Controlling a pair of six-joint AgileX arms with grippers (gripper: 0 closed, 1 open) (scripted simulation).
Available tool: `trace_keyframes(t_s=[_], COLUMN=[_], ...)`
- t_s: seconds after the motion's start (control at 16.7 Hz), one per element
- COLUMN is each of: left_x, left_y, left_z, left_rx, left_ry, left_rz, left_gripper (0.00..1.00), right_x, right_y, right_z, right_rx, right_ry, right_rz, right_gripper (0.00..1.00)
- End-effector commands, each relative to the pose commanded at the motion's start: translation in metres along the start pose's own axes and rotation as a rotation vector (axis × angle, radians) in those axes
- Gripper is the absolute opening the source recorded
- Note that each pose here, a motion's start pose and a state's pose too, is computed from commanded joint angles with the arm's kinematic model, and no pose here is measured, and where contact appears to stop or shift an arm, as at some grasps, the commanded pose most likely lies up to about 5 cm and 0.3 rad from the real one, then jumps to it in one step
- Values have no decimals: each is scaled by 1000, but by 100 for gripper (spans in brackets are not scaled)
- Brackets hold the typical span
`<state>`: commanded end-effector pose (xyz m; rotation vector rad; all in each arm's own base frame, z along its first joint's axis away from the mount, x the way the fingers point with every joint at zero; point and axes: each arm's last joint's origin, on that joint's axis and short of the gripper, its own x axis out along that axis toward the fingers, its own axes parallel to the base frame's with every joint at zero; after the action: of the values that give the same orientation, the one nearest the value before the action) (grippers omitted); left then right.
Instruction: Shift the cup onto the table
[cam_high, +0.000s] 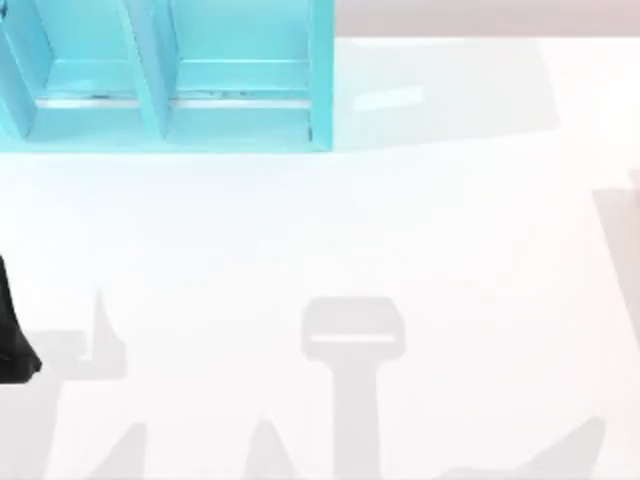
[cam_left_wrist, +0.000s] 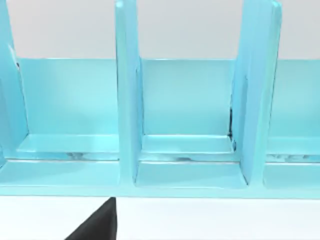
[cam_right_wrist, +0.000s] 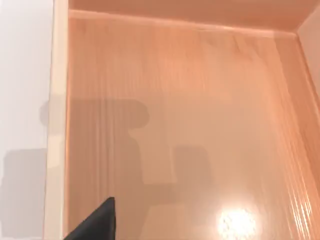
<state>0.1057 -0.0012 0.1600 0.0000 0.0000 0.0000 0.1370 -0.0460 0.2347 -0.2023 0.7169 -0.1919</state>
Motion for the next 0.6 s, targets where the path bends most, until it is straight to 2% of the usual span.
trace_keyframes(t_s=[0.12,0.3,0.48,0.6], left_x=[0,0,0,0], left_y=[0,0,0,0], left_z=[0,0,0,0], left_rx=[0,0,0,0], left_ry=[0,0,0,0], left_rz=[0,0,0,0], left_gripper=[100,100,100,100], right_x=[11,34,56,64], right_y=[-21,-55,-88,-105], right_z=[17,33,39,39], right_rx=[-21,-26,-9,5], right_ry=[215,500,705,790], right_rz=[18,89,183,236], right_gripper=[100,100,100,100])
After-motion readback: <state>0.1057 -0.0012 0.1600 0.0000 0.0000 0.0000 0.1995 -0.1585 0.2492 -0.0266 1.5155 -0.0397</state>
